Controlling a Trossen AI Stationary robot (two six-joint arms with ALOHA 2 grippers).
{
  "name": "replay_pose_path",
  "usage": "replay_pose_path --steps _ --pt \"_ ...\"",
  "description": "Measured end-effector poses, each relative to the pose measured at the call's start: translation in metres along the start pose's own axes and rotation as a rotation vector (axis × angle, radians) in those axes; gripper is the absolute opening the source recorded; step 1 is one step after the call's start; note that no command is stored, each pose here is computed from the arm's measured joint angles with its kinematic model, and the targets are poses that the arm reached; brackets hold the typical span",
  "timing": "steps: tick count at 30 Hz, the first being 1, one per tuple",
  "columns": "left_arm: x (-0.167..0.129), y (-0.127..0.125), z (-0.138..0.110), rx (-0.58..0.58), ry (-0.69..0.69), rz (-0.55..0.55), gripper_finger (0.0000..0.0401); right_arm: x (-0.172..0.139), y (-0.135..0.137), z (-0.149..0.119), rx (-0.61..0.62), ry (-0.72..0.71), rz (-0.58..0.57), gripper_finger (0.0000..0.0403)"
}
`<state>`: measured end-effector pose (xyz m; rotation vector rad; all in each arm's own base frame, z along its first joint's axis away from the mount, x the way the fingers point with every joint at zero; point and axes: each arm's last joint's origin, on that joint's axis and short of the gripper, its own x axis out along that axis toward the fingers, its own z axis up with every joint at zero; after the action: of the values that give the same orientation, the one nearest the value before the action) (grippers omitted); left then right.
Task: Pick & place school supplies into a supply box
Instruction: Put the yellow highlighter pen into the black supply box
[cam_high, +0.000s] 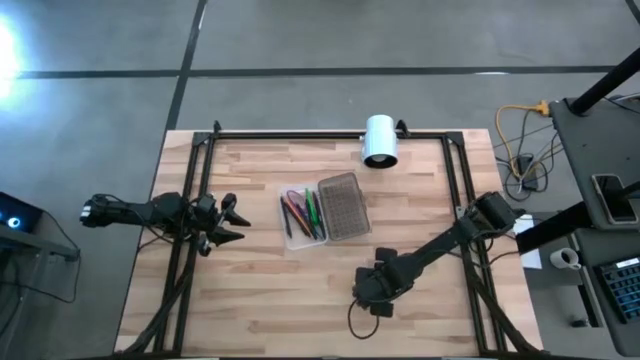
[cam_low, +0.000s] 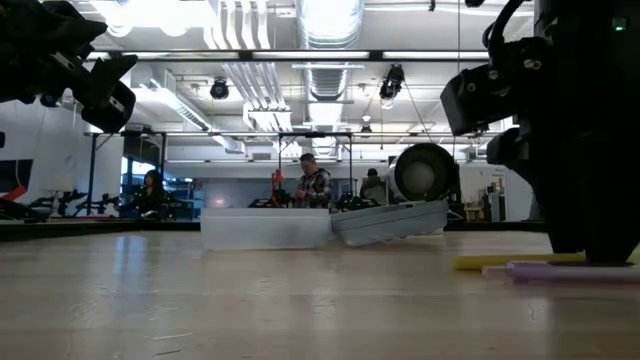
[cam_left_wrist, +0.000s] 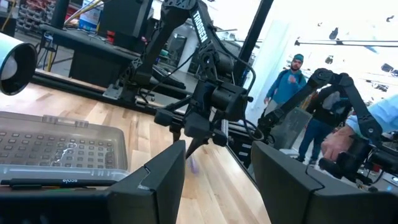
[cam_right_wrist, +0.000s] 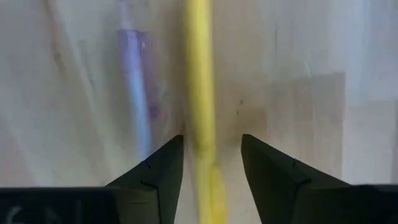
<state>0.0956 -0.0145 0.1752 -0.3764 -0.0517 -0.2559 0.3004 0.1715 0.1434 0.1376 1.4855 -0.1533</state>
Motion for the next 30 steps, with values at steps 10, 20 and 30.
replay_pose_path --steps 10,20,30 --pt "0.0 0.0 0.0 0.0 0.0 0.0 0.0169 0.006 -0.003 -0.002 0.052 -0.009 0.013 0.012" --pt "0.0 0.0 0.0 0.0 0.001 0.001 0.0169 0.021 -0.021 -0.001 0.323 0.03 0.052 0.0113" --pt "0.0 0.0 0.0 0.0 0.001 0.001 0.0169 0.027 -0.033 0.002 0.527 0.041 0.049 0.0065"
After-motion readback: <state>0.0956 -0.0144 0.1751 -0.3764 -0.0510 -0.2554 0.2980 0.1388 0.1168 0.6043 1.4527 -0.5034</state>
